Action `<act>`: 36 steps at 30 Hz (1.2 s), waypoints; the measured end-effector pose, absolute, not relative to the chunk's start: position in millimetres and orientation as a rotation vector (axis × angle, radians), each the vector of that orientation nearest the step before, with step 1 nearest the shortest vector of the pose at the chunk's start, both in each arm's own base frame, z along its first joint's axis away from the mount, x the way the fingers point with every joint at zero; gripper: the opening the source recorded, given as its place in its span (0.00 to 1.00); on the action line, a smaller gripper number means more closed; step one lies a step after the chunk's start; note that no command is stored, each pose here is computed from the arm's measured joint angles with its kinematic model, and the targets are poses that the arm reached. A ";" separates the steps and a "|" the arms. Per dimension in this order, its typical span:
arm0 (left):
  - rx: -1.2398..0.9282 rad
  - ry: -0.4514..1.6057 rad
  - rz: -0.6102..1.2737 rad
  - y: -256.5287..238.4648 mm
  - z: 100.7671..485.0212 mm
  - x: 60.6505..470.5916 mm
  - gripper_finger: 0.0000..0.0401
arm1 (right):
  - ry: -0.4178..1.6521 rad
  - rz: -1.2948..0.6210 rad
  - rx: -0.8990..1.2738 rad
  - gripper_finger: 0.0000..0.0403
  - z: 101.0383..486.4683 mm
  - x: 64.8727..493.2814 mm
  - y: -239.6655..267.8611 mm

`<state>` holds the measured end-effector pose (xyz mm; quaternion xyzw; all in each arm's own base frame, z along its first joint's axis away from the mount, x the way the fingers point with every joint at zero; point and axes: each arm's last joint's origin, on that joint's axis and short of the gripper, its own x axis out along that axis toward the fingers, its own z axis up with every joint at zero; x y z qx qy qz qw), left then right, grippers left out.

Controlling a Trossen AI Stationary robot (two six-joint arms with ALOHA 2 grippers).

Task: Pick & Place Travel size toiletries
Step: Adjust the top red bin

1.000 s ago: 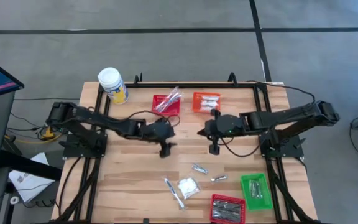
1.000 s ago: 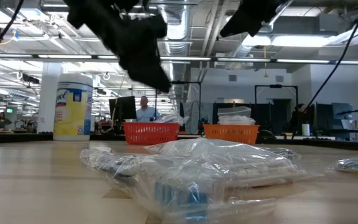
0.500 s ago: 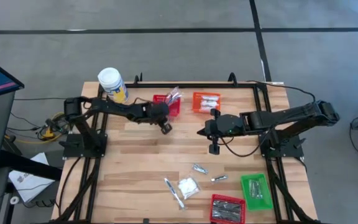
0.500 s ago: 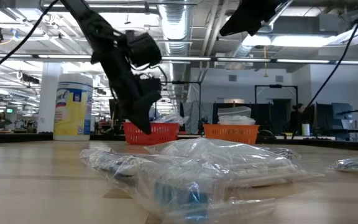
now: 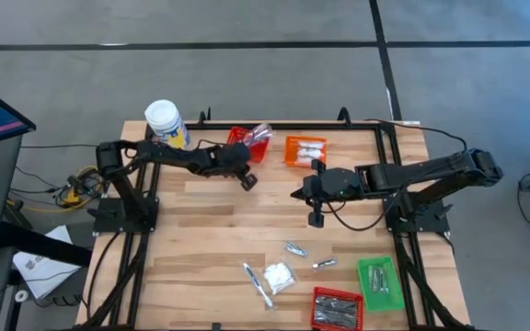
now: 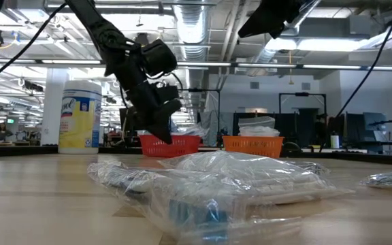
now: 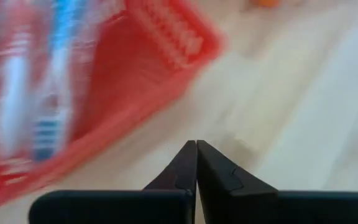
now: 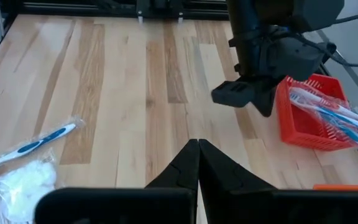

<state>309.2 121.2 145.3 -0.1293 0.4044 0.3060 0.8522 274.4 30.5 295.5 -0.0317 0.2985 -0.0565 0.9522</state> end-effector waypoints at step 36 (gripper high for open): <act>-0.395 0.718 0.709 138.1 145.5 312.2 0.00 | 0.578 -0.114 -0.052 0.00 296.6 277.2 31.6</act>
